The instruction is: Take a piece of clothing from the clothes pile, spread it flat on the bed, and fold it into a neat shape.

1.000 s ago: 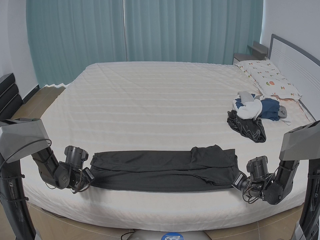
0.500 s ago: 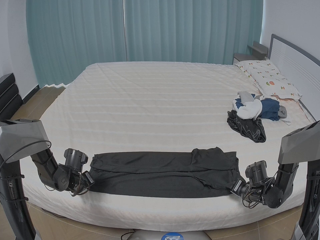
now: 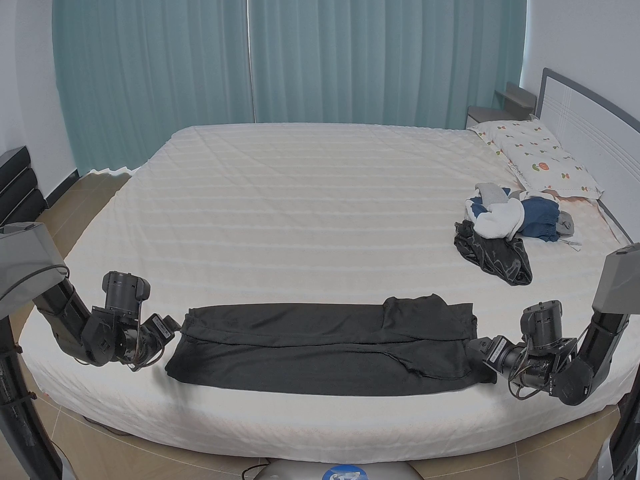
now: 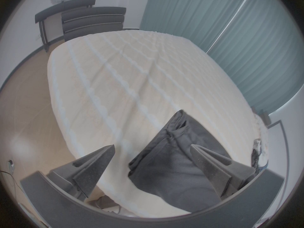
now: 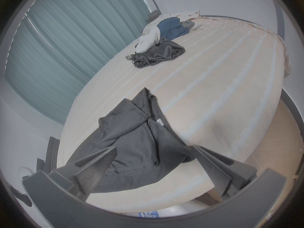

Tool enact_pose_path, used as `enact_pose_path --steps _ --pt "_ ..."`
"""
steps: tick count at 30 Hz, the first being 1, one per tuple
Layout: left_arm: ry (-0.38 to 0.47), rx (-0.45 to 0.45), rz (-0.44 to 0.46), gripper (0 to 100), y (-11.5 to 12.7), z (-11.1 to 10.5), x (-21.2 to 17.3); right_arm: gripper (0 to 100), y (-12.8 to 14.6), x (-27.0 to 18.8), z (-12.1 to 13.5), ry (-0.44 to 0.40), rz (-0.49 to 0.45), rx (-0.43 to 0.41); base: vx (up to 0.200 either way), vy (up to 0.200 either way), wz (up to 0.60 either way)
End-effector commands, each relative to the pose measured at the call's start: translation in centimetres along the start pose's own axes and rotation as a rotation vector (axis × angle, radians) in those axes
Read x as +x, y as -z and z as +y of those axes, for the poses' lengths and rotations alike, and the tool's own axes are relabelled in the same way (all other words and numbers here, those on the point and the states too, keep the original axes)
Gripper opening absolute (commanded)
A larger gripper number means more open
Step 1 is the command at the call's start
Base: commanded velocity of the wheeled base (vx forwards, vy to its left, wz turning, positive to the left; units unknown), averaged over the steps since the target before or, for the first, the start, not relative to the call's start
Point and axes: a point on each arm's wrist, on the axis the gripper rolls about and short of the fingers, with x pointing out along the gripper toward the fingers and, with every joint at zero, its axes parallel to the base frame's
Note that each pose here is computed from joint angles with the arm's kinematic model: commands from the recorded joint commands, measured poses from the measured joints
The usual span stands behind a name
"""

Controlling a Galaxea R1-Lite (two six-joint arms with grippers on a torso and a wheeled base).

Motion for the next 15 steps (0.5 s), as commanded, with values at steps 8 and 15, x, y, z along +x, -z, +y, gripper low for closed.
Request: enact_pose_path --steps 8,15 --pt "0.092 -0.107 0.004 100 -1.1 -2.9 2.7 100 -2.3 0.0 -0.7 -0.010 -0.057 0.055 0.000 0.000 0.00" --pt "0.108 -0.086 0.014 100 -0.3 -4.5 5.1 100 -2.2 0.3 -0.6 -0.014 -0.053 0.054 0.000 0.000 0.00"
